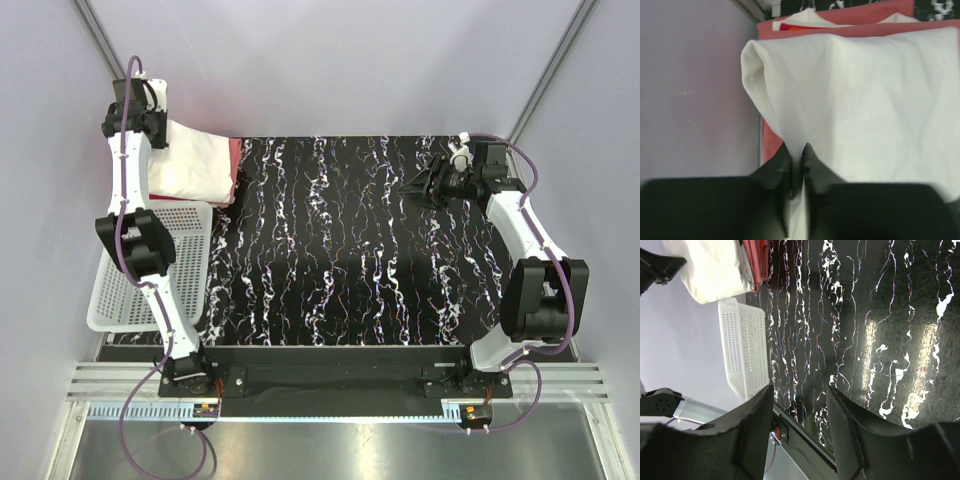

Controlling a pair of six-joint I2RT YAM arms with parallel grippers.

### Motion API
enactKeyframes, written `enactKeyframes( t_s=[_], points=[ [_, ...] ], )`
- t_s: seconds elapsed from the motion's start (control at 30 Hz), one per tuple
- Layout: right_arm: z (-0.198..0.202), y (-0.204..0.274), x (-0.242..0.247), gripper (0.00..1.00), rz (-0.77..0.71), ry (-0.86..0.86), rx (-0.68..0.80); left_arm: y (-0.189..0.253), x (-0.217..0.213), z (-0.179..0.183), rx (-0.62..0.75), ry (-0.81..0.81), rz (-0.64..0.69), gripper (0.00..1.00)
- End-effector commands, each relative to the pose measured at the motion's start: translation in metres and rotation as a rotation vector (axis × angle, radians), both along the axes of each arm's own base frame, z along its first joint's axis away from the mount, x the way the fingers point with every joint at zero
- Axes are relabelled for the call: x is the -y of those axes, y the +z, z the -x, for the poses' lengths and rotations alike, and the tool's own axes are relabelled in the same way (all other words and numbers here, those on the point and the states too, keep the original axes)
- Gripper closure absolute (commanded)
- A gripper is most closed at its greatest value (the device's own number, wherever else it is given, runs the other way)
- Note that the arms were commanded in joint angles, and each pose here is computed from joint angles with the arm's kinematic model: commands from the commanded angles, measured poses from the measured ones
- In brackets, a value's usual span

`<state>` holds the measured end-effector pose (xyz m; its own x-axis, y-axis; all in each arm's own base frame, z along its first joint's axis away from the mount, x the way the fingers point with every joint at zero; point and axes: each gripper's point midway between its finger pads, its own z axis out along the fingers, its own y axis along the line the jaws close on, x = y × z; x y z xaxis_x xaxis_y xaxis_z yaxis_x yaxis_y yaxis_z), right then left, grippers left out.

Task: Fold and stack the t-shirts
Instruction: Neatly place the folded tshirt to the corner, then reset both grippers

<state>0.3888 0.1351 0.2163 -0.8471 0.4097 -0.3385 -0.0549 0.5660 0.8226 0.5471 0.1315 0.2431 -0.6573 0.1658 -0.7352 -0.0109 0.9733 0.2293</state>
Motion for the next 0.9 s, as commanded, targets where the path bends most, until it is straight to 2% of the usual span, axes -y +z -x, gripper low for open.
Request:
enactKeyframes(
  t_s=[0.0, 0.03, 0.13, 0.17, 0.2, 0.3, 0.37, 0.4, 0.57, 0.6, 0.7, 0.77, 0.8, 0.87],
  points=[
    [-0.010, 0.020, 0.001, 0.46, -0.007, 0.014, 0.072, 0.041, -0.017, -0.027, 0.184, 0.093, -0.035, 0.77],
    [-0.010, 0.018, 0.001, 0.46, -0.005, 0.014, 0.069, 0.040, -0.021, -0.031, 0.201, 0.119, -0.041, 0.56],
    [-0.011, 0.015, 0.001, 0.46, -0.005, 0.016, 0.063, 0.044, -0.027, -0.034, 0.228, 0.170, -0.046, 0.46],
    [-0.011, 0.015, 0.001, 0.45, -0.004, 0.015, 0.061, 0.046, -0.029, -0.033, 0.232, 0.182, -0.045, 0.32],
    [-0.011, 0.013, 0.001, 0.45, -0.002, 0.013, 0.056, 0.048, -0.028, -0.032, 0.239, 0.191, -0.033, 0.28],
    [-0.012, 0.013, 0.002, 0.44, 0.004, 0.008, 0.059, 0.056, -0.013, -0.023, 0.252, 0.169, 0.022, 0.25],
    [-0.012, 0.012, 0.003, 0.43, 0.013, 0.004, 0.063, 0.066, 0.015, -0.013, 0.265, 0.104, 0.097, 0.18],
    [-0.013, 0.010, 0.004, 0.42, 0.019, -0.003, 0.060, 0.068, 0.030, -0.009, 0.271, 0.084, 0.164, 0.01],
    [-0.007, 0.027, 0.004, 0.29, 0.008, -0.019, 0.080, 0.085, 0.145, 0.038, 0.233, -0.192, 0.465, 0.01],
    [-0.004, 0.038, 0.005, 0.01, 0.011, -0.030, 0.109, 0.087, 0.164, 0.047, 0.221, -0.234, 0.521, 0.01],
    [0.006, 0.061, 0.007, 0.00, 0.010, -0.065, 0.152, 0.096, 0.231, 0.088, 0.172, -0.408, 0.643, 0.01],
    [0.013, 0.071, 0.006, 0.00, 0.001, -0.074, 0.169, 0.099, 0.284, 0.123, 0.138, -0.533, 0.668, 0.01],
    [0.020, 0.080, 0.007, 0.00, 0.000, -0.081, 0.191, 0.114, 0.300, 0.142, 0.169, -0.587, 0.672, 0.01],
    [0.027, 0.087, 0.009, 0.01, 0.005, -0.114, 0.205, 0.101, 0.337, 0.174, 0.122, -0.679, 0.704, 0.01]
  ],
)
